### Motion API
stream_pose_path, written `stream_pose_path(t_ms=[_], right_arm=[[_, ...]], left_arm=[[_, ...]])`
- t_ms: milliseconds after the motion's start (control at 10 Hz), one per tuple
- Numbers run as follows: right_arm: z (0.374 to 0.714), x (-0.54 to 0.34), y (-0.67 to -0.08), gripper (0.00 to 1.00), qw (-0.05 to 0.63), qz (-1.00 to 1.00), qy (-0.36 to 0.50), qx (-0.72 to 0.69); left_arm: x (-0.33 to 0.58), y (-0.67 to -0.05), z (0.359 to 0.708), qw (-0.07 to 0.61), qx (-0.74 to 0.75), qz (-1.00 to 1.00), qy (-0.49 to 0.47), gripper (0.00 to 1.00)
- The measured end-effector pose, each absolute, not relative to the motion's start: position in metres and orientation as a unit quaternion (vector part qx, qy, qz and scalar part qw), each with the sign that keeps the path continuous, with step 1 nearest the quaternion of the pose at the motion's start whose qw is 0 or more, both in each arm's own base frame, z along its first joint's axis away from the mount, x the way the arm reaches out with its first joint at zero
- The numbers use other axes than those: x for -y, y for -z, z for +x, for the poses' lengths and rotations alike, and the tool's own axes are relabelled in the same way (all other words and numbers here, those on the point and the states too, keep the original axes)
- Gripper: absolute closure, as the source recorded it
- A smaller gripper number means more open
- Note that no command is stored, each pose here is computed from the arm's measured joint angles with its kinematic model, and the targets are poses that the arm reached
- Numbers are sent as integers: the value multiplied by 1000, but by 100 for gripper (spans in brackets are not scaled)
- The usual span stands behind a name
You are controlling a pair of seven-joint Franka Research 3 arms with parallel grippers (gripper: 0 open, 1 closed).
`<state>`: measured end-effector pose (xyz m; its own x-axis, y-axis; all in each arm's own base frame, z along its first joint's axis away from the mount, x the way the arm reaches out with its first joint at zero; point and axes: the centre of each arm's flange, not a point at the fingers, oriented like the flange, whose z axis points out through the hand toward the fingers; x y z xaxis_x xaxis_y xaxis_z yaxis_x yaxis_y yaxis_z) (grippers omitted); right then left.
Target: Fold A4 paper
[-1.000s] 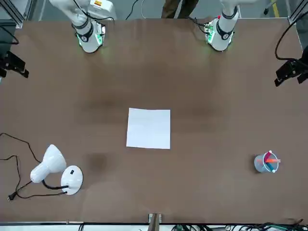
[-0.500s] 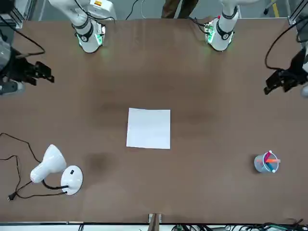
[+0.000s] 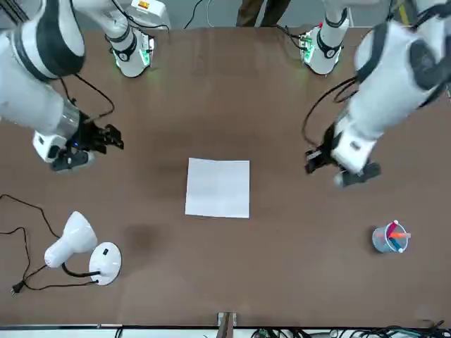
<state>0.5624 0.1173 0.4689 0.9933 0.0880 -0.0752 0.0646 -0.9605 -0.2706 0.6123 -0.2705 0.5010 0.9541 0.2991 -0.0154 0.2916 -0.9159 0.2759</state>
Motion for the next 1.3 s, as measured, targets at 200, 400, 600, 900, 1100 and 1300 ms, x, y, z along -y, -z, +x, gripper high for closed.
stream_pose_path(t_ms=[200, 400, 600, 900, 1100, 1300], right_arm=[[565, -150, -421, 45, 153, -987, -42, 37], [568, -177, -384, 63, 148, -987, -46, 47], [574, -195, -340, 81, 149, -987, -45, 42], [573, -222, -271, 96, 164, -985, -52, 15], [570, -231, -230, 98, 156, -986, -55, 9], [567, -236, -205, 98, 167, -984, -64, -13]], left_arm=[[320, -434, 622, 141, -174, 975, -19, 99], [353, -379, 629, 143, -189, 971, -41, 99], [390, -316, 624, 130, -200, 969, -57, 99], [420, -259, 607, 99, -186, 976, -57, 99], [424, -236, 601, 83, -174, 980, -51, 99], [426, -211, 595, 70, -167, 983, -42, 99]])
